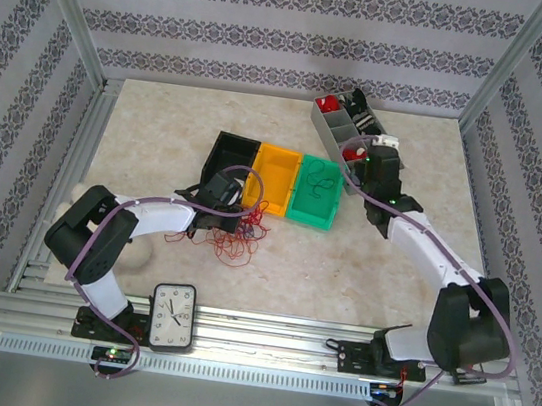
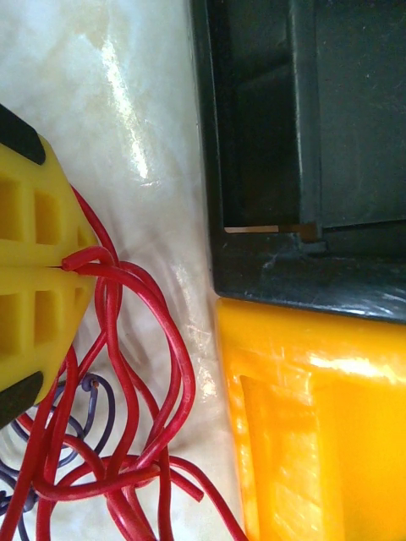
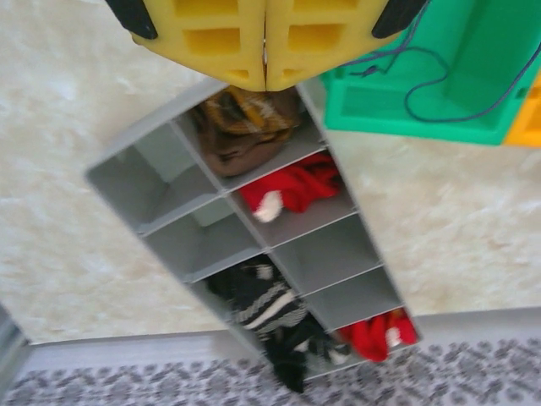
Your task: Untangle the cables
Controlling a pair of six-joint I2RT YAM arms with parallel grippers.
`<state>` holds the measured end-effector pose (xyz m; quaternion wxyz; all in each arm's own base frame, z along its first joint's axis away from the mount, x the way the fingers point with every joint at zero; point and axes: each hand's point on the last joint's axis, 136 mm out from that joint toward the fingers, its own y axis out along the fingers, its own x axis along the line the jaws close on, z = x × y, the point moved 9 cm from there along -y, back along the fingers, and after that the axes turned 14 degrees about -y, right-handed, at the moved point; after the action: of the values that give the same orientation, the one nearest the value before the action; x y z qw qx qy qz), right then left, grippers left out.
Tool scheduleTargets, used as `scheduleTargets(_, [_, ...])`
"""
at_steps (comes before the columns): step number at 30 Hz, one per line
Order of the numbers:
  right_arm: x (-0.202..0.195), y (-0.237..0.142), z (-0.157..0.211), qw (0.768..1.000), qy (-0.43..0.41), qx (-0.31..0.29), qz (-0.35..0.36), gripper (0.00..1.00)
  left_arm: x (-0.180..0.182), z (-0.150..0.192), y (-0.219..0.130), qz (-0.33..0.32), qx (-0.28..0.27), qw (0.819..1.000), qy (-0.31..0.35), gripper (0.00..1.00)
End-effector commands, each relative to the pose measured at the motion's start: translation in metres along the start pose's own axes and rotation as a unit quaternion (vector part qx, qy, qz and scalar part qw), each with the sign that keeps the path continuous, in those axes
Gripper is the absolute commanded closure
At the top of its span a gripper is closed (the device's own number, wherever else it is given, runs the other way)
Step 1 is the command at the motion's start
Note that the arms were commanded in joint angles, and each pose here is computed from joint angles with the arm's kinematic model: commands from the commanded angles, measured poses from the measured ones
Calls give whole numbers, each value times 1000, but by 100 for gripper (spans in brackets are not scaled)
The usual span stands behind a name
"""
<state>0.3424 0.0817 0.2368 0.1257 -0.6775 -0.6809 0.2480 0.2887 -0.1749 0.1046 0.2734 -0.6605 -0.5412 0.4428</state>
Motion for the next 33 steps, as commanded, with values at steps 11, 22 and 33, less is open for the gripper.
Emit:
scheduleTargets(11, [69, 42, 20, 990, -77, 77, -92, 100, 5, 11, -1, -13, 6, 1000, 8, 100])
scheduleTargets(22, [93, 61, 30, 983, -87, 116, -112, 89, 5, 11, 1, -17, 12, 1000, 9, 100])
scheduleTargets(33, [60, 28, -25, 994, -31, 20, -103, 34, 5, 12, 0, -16, 13, 1000, 12, 100])
